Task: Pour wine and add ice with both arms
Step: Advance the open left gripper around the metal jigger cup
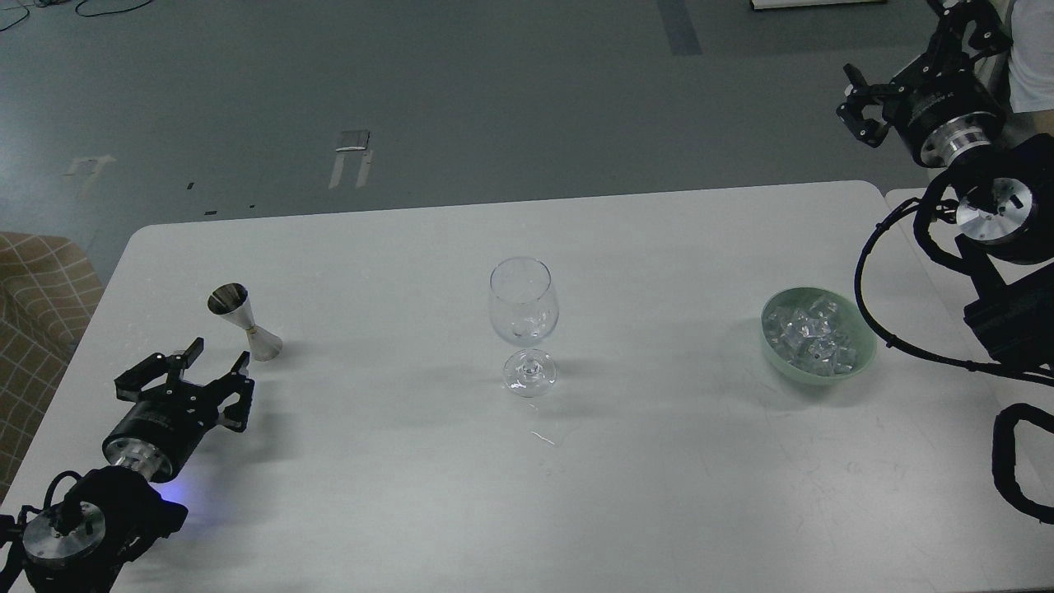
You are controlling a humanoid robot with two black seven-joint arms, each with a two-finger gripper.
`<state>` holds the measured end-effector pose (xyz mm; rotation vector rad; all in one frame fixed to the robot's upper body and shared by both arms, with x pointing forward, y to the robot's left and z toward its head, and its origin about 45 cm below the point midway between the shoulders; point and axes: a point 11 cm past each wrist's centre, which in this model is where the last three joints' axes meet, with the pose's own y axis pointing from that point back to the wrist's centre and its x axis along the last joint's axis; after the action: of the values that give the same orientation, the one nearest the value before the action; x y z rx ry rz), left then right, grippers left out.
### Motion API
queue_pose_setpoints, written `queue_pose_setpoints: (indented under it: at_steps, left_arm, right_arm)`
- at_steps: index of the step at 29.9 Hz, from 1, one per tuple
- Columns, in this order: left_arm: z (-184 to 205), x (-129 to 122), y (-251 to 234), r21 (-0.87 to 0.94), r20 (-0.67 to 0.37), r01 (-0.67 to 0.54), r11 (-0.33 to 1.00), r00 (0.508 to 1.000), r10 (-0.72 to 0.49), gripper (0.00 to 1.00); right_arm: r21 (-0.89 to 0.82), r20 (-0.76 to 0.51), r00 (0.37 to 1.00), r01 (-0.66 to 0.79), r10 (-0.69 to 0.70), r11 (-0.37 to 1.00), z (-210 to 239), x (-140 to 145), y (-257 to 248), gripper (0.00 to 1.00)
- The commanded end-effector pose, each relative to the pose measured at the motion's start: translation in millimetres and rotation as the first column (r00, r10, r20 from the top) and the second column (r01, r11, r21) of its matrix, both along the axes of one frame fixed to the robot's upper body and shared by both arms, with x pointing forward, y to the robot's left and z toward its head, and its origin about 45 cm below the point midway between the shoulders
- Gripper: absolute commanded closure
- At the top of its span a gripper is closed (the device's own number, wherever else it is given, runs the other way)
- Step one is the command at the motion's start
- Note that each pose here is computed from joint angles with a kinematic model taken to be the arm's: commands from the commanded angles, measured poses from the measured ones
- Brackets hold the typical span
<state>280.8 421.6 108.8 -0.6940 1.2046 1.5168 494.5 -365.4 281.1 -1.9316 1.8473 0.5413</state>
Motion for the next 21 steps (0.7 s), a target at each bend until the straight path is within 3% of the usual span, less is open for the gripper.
queue_pose_setpoints:
  at_steps: [1, 21]
  left_arm:
    - [0.9, 5.7, -4.4, -0.014, -0.001, 0.000, 1.000, 1.000, 0.000, 0.43]
    - [1.6, 15.3, -7.9, -0.024, -0.048, 0.004, 1.000, 0.999, -0.006, 0.45]
  right_arm:
    - [0.000, -0.002, 1.000, 0.001, -0.001, 1.000, -0.9, -0.3, -0.2, 0.00]
    - [0.002, -0.003, 1.000, -0.002, 0.002, 1.000, -1.5, -0.1, 1.2, 0.00]
